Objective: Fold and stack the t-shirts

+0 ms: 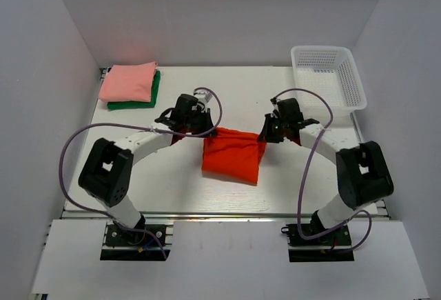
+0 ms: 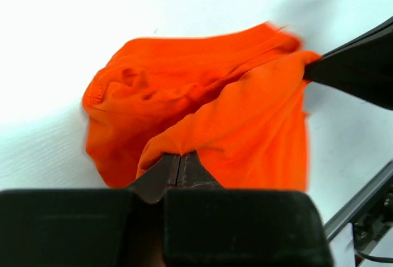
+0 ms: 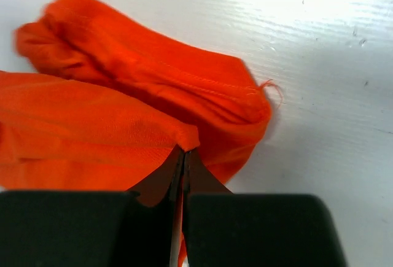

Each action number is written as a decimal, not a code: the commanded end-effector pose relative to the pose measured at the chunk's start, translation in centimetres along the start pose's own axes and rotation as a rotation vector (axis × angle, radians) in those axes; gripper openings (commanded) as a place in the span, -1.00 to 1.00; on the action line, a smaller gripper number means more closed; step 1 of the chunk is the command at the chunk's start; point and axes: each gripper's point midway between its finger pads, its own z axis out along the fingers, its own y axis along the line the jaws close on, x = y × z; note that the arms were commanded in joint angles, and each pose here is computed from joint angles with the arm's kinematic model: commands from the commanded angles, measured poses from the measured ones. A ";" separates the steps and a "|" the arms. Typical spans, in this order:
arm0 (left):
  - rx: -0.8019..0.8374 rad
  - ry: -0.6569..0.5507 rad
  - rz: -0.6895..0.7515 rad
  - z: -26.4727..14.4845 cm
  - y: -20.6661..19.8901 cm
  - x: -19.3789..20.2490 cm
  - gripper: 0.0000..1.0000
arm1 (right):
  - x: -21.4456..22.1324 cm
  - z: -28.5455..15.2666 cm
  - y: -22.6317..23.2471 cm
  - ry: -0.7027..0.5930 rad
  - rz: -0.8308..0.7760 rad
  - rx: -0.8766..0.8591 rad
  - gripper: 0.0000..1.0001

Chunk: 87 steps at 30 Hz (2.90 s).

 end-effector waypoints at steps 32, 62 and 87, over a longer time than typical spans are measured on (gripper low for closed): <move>-0.246 -0.271 0.070 -1.5 1.0 -13.8 1.00 | -8.3 -5.8 4.0 -0.244 -0.081 -0.012 0.81; 0.386 0.186 0.243 1.8 -1.0 11.0 1.00 | -2.5 7.3 -1.4 -0.091 0.322 -0.222 0.81; 0.327 -0.128 0.216 2.2 -5.6 -6.8 1.00 | -2.4 -8.2 11.4 -0.191 -0.055 -0.609 0.81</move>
